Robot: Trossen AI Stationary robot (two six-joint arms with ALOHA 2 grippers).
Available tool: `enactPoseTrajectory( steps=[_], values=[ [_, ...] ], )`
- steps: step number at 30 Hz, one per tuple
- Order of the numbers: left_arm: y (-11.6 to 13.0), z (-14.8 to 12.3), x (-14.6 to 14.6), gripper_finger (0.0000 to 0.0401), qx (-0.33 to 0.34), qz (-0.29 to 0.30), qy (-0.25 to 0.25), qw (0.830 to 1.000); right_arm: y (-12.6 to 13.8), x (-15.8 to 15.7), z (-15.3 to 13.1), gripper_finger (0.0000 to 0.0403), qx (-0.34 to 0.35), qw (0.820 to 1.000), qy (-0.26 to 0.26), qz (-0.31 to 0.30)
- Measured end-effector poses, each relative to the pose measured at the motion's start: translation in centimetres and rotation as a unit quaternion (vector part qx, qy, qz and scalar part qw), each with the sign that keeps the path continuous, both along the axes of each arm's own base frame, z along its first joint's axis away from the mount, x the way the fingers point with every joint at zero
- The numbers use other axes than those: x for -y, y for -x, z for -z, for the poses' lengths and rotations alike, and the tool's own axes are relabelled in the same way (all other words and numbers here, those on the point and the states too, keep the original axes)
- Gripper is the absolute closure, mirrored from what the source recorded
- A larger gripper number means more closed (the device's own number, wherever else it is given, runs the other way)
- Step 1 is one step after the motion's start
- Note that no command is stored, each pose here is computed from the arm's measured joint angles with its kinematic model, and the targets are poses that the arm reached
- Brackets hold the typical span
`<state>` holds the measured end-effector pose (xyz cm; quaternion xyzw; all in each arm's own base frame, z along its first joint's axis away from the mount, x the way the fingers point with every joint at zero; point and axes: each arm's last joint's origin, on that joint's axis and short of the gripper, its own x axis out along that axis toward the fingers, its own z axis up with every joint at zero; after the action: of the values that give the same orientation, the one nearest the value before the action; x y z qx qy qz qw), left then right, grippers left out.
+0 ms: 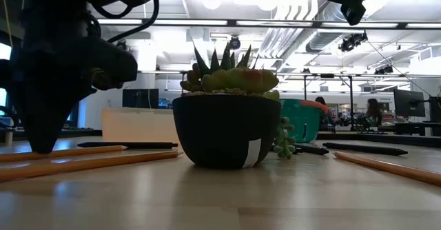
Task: Sort pens & pencils
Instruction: Put the orange pencil into the orange bin
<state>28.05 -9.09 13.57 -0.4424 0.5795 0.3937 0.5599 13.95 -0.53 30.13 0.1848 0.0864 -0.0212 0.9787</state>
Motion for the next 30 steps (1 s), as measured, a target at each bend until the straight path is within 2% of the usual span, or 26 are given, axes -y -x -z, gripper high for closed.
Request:
enactPoseTrajectory(
  steps=[15,19,26,30],
  values=[
    [-0.03,0.25,0.0,0.033,0.0,0.002,-0.006,1.0,0.0,0.0,0.0,0.0238,0.0,1.0,0.004,-0.001],
    [0.01,0.33,-0.02,0.0341,-0.003,0.002,-0.009,1.0,0.01,0.0,0.0,0.0238,0.0,1.0,0.004,-0.001],
    [-0.03,0.78,0.0,0.0389,-0.013,0.005,-0.01,1.0,0.01,0.0,0.0,0.0238,0.0,1.0,0.004,-0.001],
    [-0.02,0.8,-0.02,0.0391,-0.014,0.005,-0.01,1.0,0.01,0.0,0.0,0.0238,0.0,1.0,0.004,-0.001]
  ],
)
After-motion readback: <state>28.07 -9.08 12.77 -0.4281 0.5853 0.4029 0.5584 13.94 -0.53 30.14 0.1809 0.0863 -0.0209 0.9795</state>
